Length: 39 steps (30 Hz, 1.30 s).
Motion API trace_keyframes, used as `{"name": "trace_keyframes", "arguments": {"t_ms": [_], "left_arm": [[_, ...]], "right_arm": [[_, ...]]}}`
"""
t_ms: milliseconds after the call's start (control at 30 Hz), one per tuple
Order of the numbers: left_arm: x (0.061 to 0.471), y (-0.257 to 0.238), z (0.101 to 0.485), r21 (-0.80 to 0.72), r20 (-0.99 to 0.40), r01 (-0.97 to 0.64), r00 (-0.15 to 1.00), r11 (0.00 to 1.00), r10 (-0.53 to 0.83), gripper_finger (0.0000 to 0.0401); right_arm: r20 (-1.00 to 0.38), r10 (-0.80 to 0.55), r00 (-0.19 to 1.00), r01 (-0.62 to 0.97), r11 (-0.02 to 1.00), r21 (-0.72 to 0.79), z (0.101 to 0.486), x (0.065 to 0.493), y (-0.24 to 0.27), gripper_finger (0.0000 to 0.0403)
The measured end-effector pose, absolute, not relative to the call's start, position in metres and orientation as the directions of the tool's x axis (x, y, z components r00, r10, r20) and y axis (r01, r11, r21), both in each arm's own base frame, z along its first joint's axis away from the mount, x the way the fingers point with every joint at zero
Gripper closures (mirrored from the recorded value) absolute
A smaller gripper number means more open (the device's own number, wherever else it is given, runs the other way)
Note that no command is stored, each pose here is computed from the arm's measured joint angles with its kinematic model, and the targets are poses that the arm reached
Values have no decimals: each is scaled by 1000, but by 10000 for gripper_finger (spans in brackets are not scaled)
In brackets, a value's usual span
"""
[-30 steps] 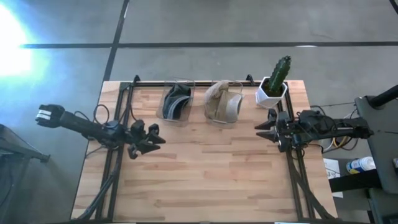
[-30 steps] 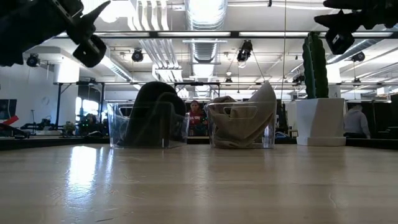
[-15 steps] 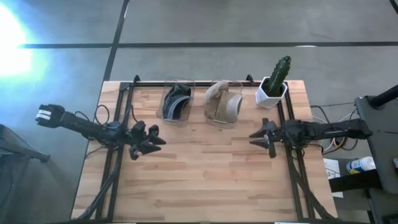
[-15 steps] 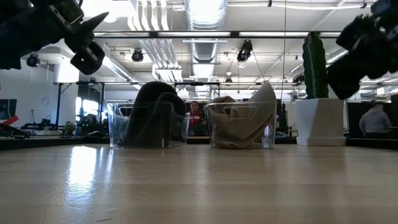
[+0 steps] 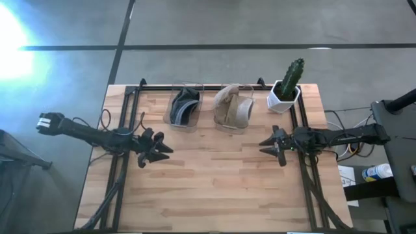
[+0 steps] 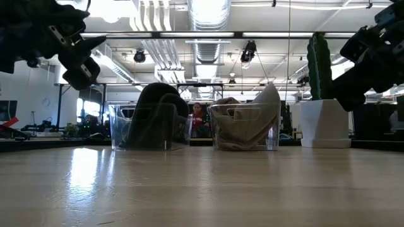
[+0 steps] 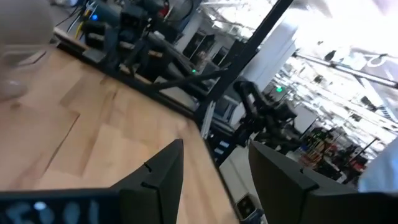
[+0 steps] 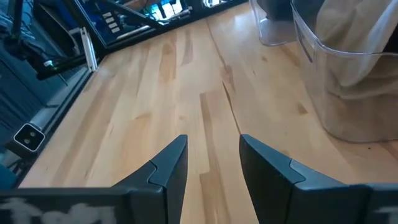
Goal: Pick & Place hat
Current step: Return to Home Position
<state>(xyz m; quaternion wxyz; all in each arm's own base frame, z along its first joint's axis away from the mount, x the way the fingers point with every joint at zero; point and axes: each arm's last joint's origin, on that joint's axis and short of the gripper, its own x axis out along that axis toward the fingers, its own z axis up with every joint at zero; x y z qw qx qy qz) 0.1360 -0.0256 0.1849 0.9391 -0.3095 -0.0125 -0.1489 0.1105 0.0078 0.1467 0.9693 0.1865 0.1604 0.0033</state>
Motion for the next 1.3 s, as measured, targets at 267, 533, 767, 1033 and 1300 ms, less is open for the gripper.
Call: {"name": "trace_keyframes", "arguments": {"t_ms": [267,533,767,1033,1300], "left_arm": [[125,-9,183,-330,71,154,988,931,-138,227],[110,0,177,-160,90,75,994,984,-61,227],[98,0,170,-122,44,67,997,990,-62,227],[97,0,169,-150,33,59,998,987,-55,227],[98,0,169,-165,31,61,998,984,-57,227]], "right_arm": [[-310,66,948,53,931,362,147,110,8,261],[-310,67,948,53,931,361,147,110,8,261],[-310,67,948,53,931,361,147,110,8,261],[-311,67,948,53,931,362,147,110,8,261],[-310,67,948,53,930,363,147,110,8,261]]}}
